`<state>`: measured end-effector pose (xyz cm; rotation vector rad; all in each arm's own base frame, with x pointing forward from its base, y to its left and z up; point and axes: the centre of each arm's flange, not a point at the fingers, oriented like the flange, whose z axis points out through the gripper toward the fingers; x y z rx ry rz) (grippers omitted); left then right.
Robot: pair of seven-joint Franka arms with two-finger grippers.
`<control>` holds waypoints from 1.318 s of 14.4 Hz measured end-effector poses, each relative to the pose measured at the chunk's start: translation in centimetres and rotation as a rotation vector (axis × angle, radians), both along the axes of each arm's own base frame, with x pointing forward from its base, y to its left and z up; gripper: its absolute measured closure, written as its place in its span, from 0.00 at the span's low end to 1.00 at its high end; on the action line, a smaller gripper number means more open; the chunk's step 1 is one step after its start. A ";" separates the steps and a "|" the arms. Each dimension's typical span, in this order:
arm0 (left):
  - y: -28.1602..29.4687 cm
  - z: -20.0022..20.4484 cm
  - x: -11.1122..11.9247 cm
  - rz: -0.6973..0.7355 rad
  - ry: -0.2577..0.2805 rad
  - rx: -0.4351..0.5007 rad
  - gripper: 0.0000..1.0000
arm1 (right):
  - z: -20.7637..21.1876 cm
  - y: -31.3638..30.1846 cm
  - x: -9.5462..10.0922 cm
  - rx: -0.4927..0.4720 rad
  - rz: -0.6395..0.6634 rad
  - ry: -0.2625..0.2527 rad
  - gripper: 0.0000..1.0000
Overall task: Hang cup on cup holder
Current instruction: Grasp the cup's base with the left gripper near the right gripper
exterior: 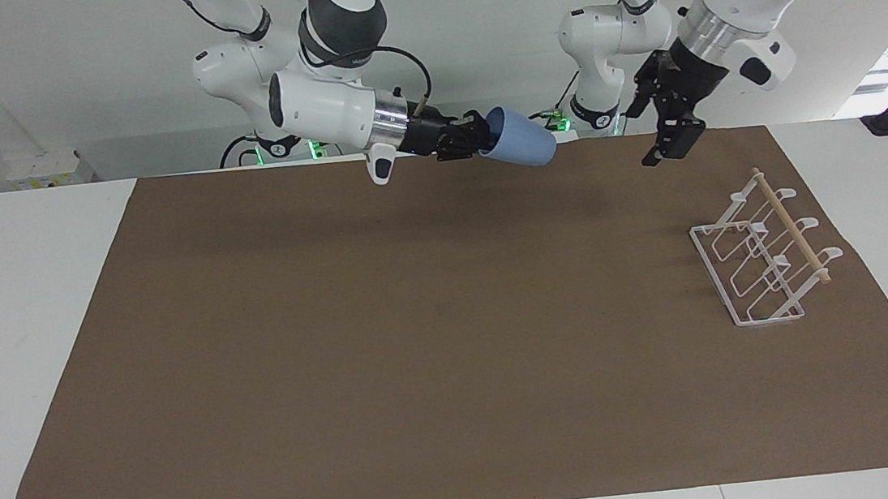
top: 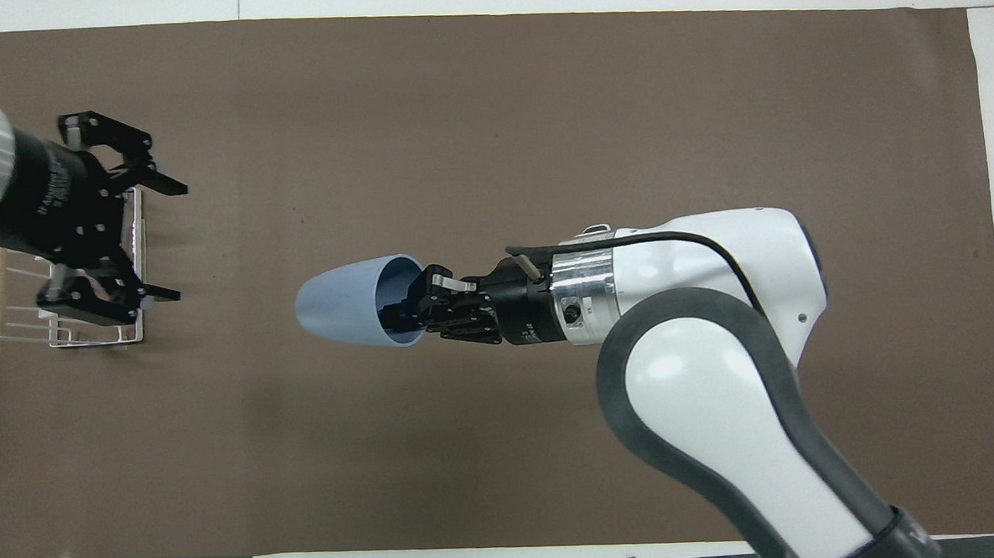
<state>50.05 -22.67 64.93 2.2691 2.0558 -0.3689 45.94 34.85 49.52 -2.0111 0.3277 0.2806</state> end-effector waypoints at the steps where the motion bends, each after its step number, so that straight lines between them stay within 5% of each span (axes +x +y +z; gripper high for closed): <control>1: -2.2 -0.1 -0.8 0.016 0.015 0.000 0.00 | -0.3 0.6 -0.3 -0.005 0.003 0.003 0.96; 11: -8.0 -0.8 -4.1 0.073 0.091 -0.026 0.00 | -0.6 0.5 -0.1 -0.009 -0.012 0.026 0.96; 19: -9.4 -3.9 -6.9 0.084 0.055 -0.050 0.00 | -0.9 0.5 -0.3 -0.012 -0.009 0.032 0.96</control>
